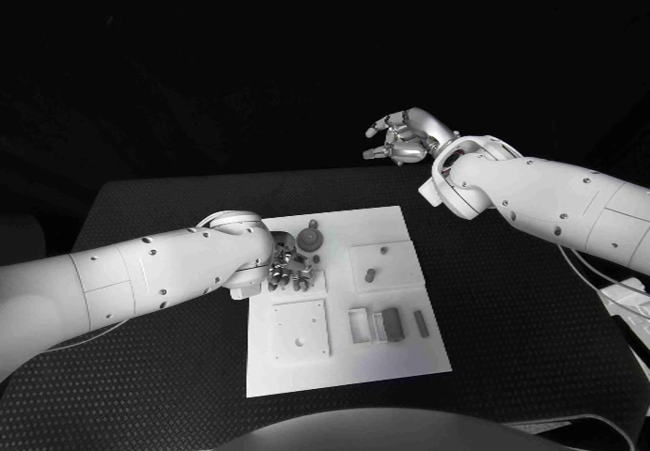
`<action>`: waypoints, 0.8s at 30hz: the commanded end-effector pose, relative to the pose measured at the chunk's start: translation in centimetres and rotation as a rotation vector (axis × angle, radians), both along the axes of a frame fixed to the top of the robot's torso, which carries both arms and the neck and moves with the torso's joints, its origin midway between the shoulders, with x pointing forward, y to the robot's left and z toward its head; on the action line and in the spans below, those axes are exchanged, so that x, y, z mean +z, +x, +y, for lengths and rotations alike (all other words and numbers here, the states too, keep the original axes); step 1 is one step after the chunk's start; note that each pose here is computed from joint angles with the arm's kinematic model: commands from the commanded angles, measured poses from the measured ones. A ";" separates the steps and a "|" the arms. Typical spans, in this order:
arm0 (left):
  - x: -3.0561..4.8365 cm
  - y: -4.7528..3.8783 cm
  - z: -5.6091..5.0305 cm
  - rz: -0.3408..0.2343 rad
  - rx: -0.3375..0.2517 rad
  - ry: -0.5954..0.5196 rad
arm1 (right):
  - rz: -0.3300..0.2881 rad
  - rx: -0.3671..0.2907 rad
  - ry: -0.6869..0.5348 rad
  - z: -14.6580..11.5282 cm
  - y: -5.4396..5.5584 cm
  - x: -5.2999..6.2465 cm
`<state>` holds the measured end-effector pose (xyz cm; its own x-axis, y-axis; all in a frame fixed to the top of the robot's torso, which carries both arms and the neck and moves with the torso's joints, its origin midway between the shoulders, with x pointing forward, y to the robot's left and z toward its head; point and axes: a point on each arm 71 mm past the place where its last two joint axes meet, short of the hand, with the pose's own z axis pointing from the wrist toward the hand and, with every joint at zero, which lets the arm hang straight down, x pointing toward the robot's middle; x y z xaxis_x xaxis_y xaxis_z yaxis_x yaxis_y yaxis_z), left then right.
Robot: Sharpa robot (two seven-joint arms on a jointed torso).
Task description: Assemble the parts on the task board
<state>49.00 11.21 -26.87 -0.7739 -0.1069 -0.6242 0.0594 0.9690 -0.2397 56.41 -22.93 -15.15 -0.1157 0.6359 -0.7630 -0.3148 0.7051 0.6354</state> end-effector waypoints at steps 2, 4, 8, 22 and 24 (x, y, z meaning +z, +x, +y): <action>-0.02 -0.17 -0.3 0.012 -0.013 -0.021 | 0.004 0.017 -0.007 0.1 -0.1 0.0; -0.02 -0.17 -0.3 0.013 -0.013 -0.020 | 0.004 0.017 -0.007 0.1 -0.1 -0.1; -0.01 -0.14 -0.2 0.009 -0.008 -0.021 | 0.004 0.017 -0.007 0.1 -0.1 -0.1; 0.36 0.17 0.8 -0.054 0.052 -0.079 | 0.004 0.017 -0.007 0.0 -0.1 -0.1; 0.50 0.20 1.1 -0.075 0.069 -0.093 | 0.005 0.015 -0.007 0.0 -0.1 -0.1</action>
<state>49.01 12.38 -26.74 -0.7540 -0.1596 -0.6372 0.0284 0.9612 -0.2743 56.37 -23.06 -15.22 -0.1185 0.6349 -0.7634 -0.3126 0.7059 0.6356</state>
